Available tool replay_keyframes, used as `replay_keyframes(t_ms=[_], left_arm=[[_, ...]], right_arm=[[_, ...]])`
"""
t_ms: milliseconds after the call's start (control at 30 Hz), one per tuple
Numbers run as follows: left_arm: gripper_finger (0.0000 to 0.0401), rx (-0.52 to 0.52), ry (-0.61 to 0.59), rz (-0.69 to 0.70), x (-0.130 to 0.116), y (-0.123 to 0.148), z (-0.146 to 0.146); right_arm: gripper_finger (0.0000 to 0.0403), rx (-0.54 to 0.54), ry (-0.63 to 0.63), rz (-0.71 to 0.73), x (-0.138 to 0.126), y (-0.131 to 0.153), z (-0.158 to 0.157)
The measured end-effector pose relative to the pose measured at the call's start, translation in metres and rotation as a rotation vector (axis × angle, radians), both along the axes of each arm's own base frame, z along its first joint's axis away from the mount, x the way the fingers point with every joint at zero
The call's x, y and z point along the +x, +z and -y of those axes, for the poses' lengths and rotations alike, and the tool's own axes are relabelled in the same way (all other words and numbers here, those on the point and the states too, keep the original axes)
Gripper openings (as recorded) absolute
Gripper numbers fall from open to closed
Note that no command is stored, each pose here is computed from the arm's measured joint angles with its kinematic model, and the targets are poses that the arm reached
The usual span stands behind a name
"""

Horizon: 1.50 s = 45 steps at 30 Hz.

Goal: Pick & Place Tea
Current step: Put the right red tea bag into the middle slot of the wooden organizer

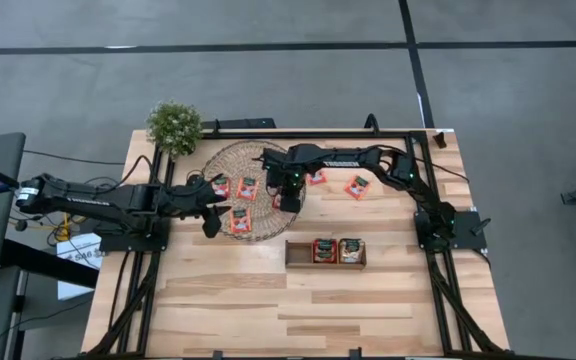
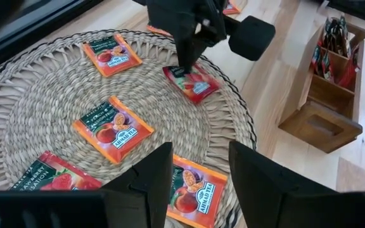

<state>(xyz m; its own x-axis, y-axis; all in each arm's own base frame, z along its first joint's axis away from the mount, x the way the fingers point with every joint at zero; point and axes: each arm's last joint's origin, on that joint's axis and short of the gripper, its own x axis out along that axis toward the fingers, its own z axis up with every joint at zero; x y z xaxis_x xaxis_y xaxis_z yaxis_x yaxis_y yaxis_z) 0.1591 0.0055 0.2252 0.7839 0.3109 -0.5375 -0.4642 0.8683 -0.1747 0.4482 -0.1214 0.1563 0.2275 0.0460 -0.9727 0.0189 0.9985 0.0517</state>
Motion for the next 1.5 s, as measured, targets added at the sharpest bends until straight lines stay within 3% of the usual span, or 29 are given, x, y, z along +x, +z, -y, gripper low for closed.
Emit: replay_keyframes(t_ms=[133,333,533,900,1033,1300,1500], left_arm=[[0.0147,0.0,0.0,0.002,0.0,0.0,0.0],[0.0147,0.0,0.0,0.002,0.0,0.0,0.0],[0.0147,0.0,0.0,0.002,0.0,0.0,0.0],[0.0147,0.02,-0.035,-0.01,0.0,0.0,0.001],[0.0147,0.017,-0.045,-0.011,0.0,0.0,0.001],[0.0147,0.002,-0.037,-0.005,0.0,0.0,0.001],[0.0147,-0.035,-0.019,0.007,0.0,0.0,0.001]], right_arm=[[0.0003,-0.01,0.007,0.021,0.004,0.015,0.001],[0.0002,-0.093,0.021,0.01,0.008,0.04,-0.001],[0.0001,-0.175,0.044,-0.092,0.004,0.067,-0.015],[0.0001,-0.342,0.18,-0.268,-0.007,0.104,-0.094],[0.0,-0.375,0.198,-0.216,-0.013,0.123,-0.121],[0.0,-0.463,0.092,-0.064,-0.037,0.17,-0.159],[0.0,-0.488,0.106,-0.043,-0.052,0.167,-0.207]])
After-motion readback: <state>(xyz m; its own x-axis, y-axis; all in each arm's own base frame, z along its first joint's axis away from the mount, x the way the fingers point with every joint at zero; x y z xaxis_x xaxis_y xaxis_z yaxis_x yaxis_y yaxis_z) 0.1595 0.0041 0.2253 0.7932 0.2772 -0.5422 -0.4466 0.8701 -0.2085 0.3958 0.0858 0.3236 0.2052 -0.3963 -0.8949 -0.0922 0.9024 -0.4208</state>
